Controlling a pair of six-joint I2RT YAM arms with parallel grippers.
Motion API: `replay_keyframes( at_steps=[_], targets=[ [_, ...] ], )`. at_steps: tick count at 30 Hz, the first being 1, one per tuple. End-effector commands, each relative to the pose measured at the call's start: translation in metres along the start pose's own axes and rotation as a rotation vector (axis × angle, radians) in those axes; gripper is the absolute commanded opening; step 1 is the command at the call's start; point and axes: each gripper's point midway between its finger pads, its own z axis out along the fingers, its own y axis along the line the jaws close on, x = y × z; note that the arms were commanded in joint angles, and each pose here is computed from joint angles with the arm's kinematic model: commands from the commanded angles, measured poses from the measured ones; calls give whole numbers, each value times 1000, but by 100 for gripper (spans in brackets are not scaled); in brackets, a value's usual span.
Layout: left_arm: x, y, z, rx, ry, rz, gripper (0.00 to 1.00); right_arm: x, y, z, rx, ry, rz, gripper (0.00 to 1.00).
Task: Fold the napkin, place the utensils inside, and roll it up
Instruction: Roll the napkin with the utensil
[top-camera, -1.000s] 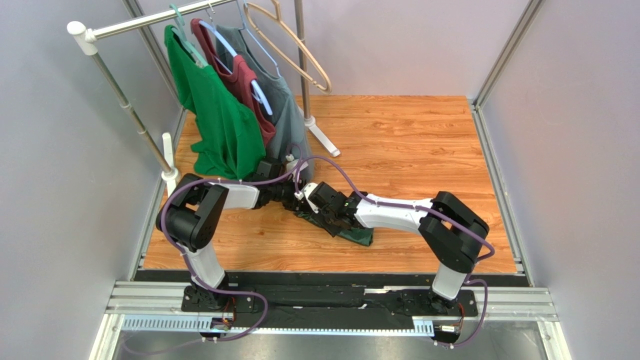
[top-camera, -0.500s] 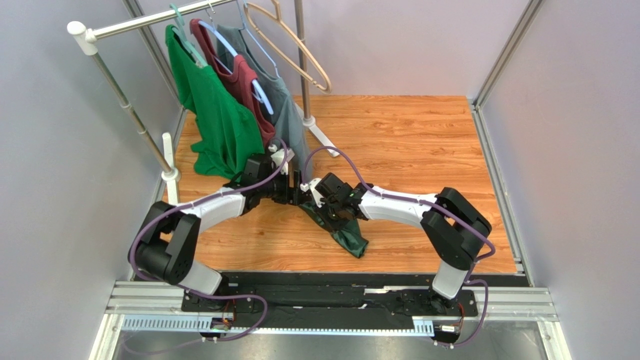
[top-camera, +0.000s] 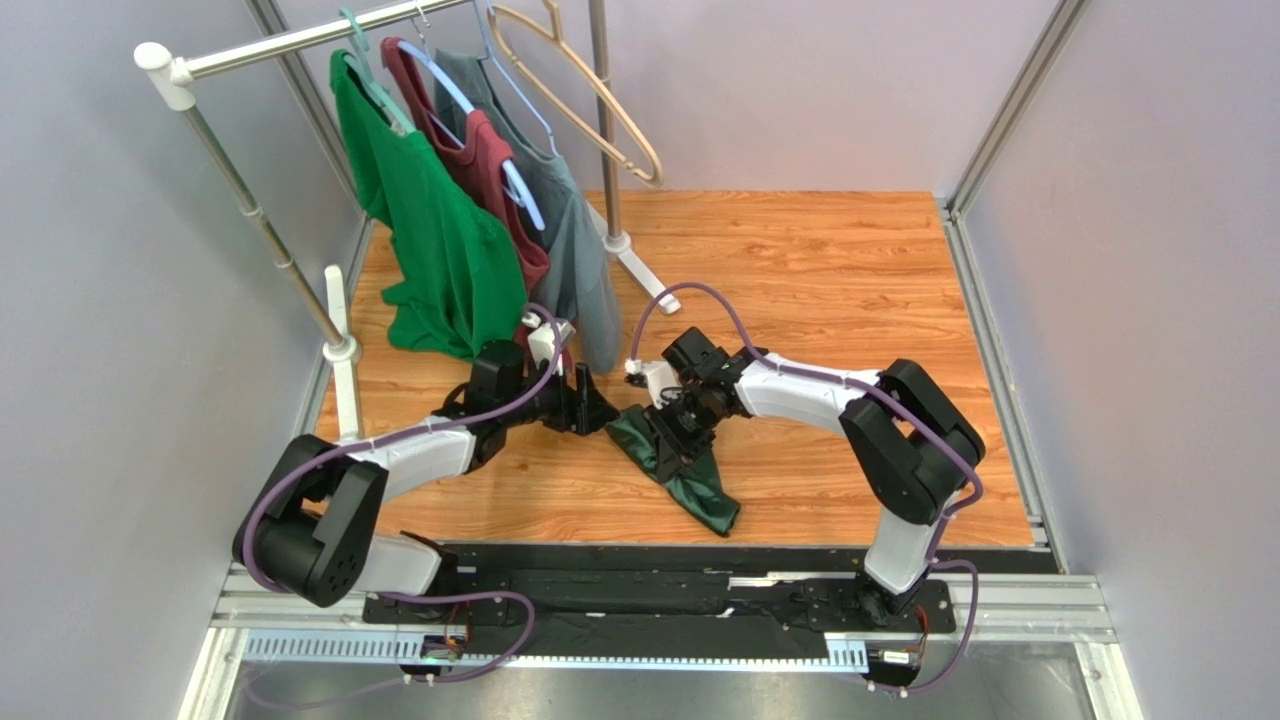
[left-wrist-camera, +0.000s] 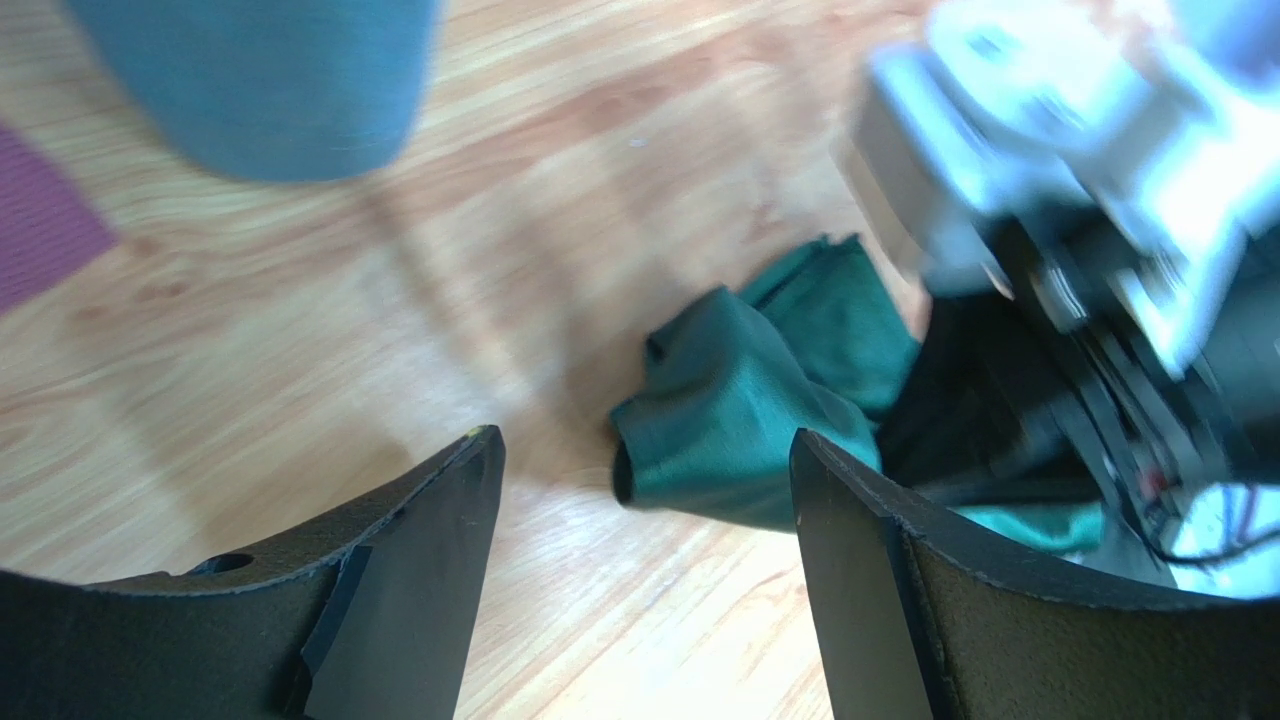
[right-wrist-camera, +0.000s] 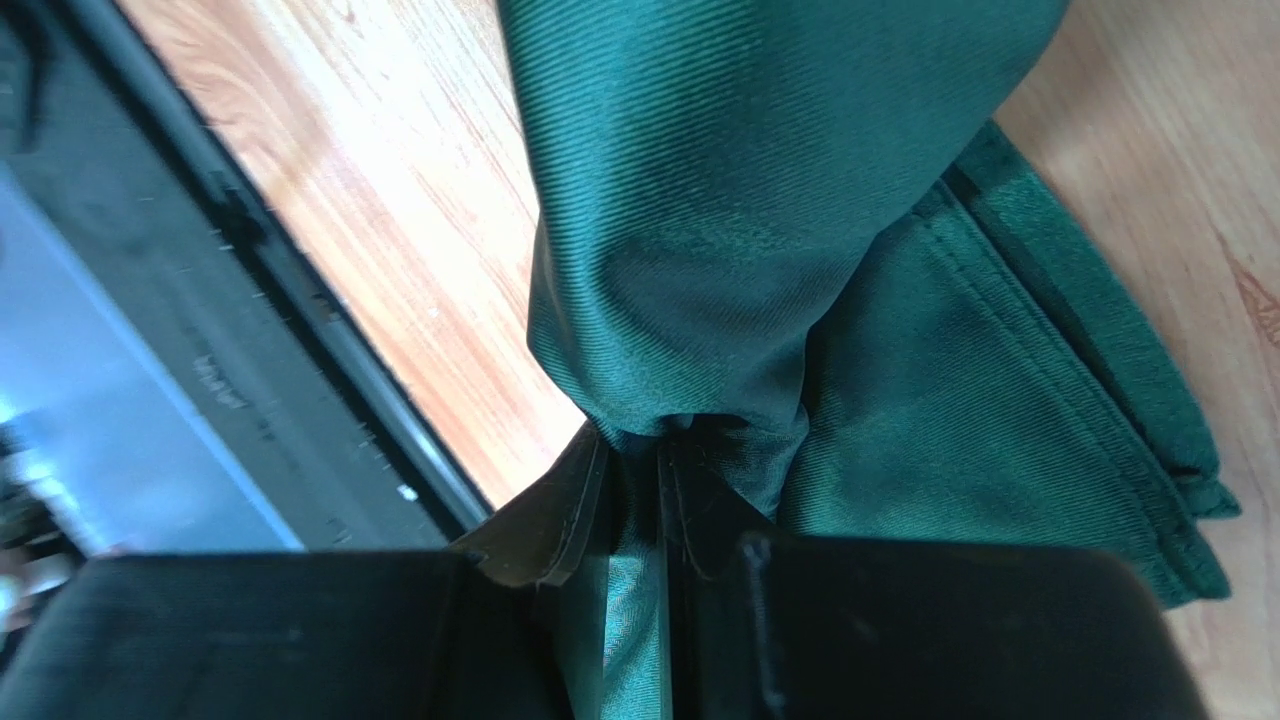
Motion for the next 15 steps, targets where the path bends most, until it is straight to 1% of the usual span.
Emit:
replay_keyframes(
  at_steps=[1,2,6,8,15],
  targets=[
    [-19,-32,-1,183,-109,80,78,9,8,-7,-182,41,97,5],
    [-24,-36,-1,208,-133,98,79,8,6,-7,-193,38,106,5],
    [-13,-38,8,264,-106,102,78,-4,1,-13,-264,15,147,5],
    [-18,-41,11,292,-131,114,78,-5,0,-14,-288,19,160,4],
    [-12,-36,31,327,-104,88,76,-7,-8,-10,-351,31,214,4]
  ],
)
